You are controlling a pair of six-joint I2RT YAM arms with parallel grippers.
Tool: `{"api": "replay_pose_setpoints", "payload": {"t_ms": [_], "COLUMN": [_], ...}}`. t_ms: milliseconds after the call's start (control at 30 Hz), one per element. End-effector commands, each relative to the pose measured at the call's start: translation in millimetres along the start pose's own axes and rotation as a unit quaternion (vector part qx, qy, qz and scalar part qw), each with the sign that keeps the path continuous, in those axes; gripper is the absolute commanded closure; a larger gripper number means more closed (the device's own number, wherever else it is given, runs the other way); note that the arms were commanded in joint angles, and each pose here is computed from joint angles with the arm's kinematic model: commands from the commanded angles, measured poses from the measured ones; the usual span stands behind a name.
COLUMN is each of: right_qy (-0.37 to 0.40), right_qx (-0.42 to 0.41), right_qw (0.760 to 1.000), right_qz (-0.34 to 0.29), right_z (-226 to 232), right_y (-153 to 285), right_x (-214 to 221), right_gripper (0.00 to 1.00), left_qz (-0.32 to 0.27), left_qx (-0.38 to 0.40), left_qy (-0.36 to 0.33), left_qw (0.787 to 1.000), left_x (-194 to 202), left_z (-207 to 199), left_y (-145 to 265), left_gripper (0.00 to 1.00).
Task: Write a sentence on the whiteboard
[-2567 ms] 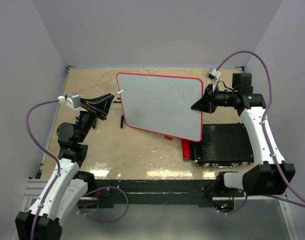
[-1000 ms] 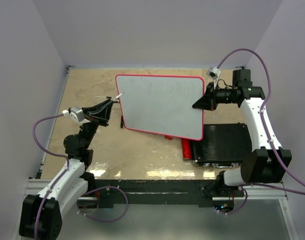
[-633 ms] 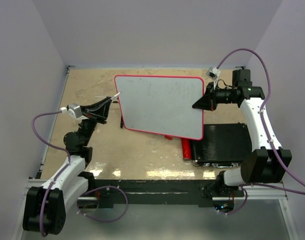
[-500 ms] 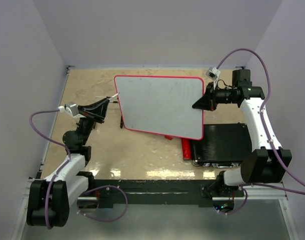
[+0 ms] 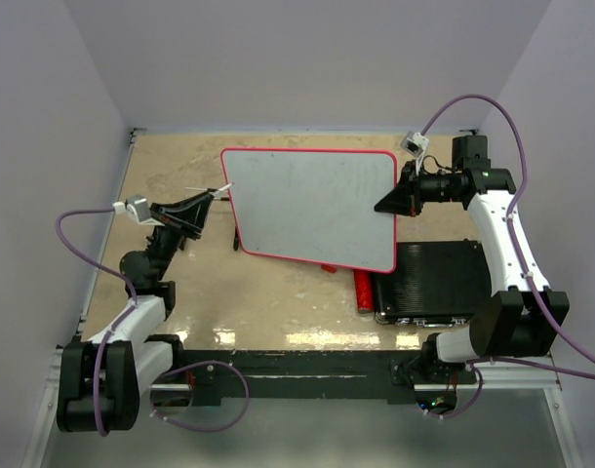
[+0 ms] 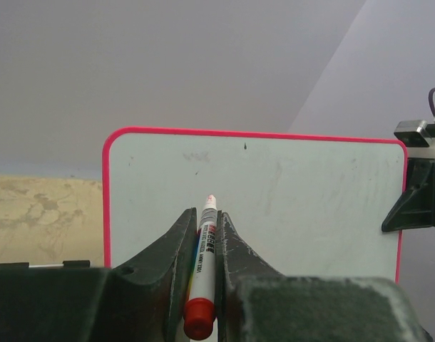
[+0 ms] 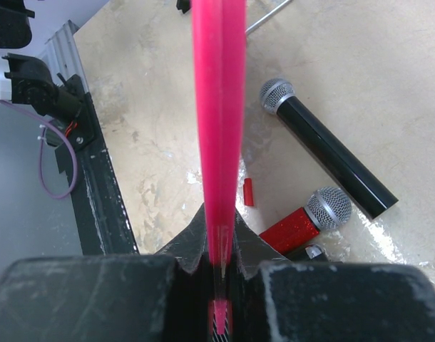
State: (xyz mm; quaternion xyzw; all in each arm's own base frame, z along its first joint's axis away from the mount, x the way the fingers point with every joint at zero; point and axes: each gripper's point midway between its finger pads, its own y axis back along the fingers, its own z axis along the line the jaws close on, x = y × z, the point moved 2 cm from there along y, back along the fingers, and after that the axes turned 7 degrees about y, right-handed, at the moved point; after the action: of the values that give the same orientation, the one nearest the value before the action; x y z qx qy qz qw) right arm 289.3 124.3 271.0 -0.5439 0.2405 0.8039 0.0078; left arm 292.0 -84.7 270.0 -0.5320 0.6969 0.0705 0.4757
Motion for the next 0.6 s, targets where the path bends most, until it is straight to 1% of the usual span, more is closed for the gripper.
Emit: {"api": "replay_pose_setpoints", "payload": {"t_ms": [0,167,367,567], "right_qy": [0.027,0.029,0.039,0.043], "right_qx": [-0.017,-0.020,-0.024,-0.025], "right_qw": [0.999,0.999,0.999,0.999], "right_qz": [-0.012,-0.013,-0.017,-0.017], "right_z": [8,10,15,18], "right_y": [-1,0,2,3], "right_x": [-8,-8,-10,-8], "right_gripper": [1.00,1.00,1.00,1.00], "left_qz": [-0.045,-0.043,-0.031,-0.017], "left_qx": [0.045,0.047,0.040,0.037], "left_qy": [-0.045,-0.038,-0.032,-0.052], "left_qw": [0.997,0.997,0.998,0.998], "left_x": [-30,-33,-28,-25], "left_z": [-19,-16,-14,-16], "left_y": [-15,-24,-23,-16], "left_gripper": [1.00,1.00,1.00,1.00]}}
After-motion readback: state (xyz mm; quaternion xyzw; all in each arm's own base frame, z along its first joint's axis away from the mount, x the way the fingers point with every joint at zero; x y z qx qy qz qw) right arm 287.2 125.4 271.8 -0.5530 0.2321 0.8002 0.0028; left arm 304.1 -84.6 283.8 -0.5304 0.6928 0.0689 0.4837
